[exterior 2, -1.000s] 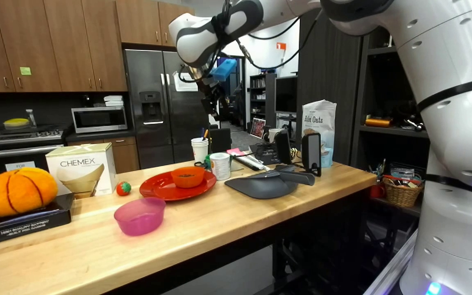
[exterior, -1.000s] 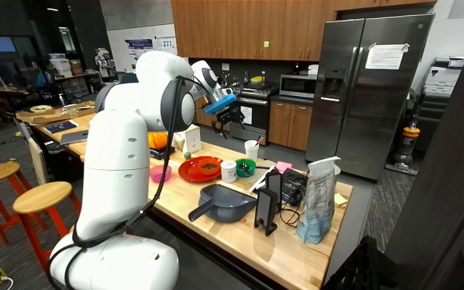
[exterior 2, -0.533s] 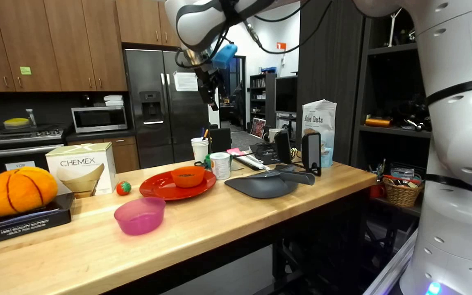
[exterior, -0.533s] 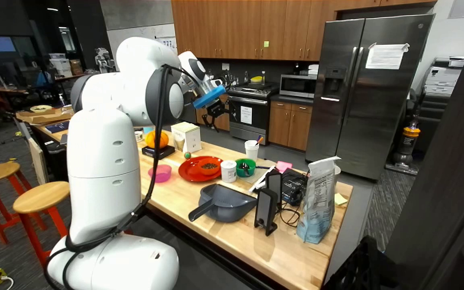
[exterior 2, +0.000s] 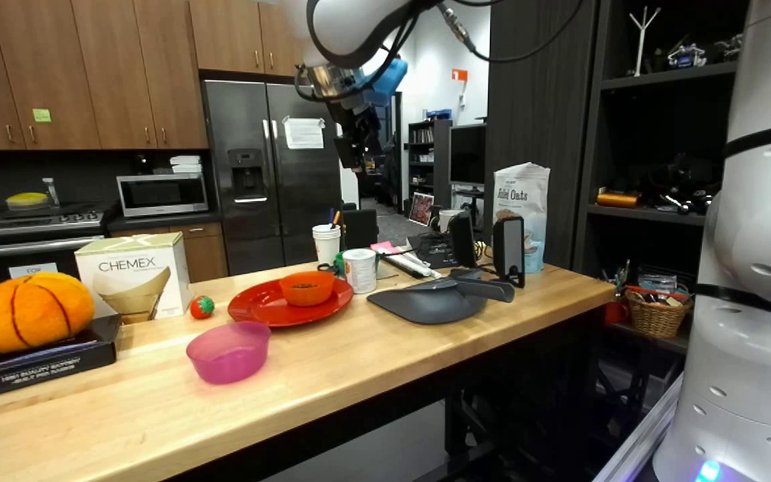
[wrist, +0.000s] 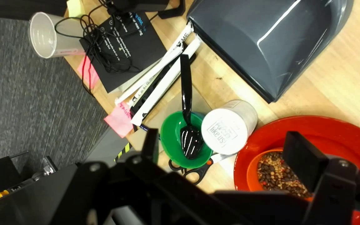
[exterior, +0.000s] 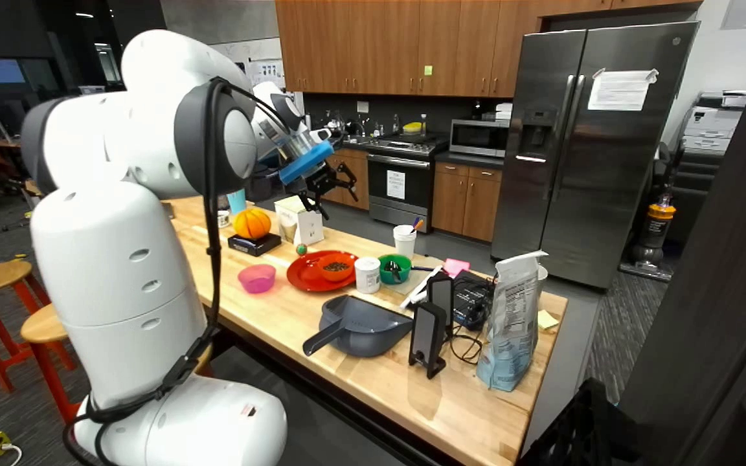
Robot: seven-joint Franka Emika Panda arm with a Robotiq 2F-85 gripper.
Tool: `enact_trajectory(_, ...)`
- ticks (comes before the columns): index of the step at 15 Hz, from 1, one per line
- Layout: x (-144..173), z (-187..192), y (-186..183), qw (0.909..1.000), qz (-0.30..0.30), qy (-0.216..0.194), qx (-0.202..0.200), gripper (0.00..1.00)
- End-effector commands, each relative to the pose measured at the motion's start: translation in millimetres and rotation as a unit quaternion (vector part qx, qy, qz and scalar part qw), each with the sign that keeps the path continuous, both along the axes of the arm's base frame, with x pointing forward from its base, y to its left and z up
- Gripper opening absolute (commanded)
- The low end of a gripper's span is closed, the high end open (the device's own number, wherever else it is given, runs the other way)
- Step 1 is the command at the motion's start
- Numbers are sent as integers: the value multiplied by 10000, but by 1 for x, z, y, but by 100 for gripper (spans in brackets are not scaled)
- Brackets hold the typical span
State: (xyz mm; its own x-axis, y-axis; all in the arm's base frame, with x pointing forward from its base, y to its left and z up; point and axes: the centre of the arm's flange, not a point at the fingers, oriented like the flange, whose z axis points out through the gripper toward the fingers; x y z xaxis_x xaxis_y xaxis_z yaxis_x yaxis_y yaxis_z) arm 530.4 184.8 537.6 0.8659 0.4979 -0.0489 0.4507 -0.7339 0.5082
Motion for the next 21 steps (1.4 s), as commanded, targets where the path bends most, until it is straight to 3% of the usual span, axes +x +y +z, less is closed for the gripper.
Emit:
enact_trajectory(1,-74,-7,-9,9998,-15,-207,72,100)
enact_trajectory(5,-133,-23,-7,9996,-45,-203,176,100)
enact_trajectory(10,-176,-48,-22,9975,-266,-232,607,100)
enact_trajectory(15,-187,-70,-37,9863,-228,-411,1580,100)
enact_trajectory(21,-180,-96,-53,9726,-297,-315,2283,100)
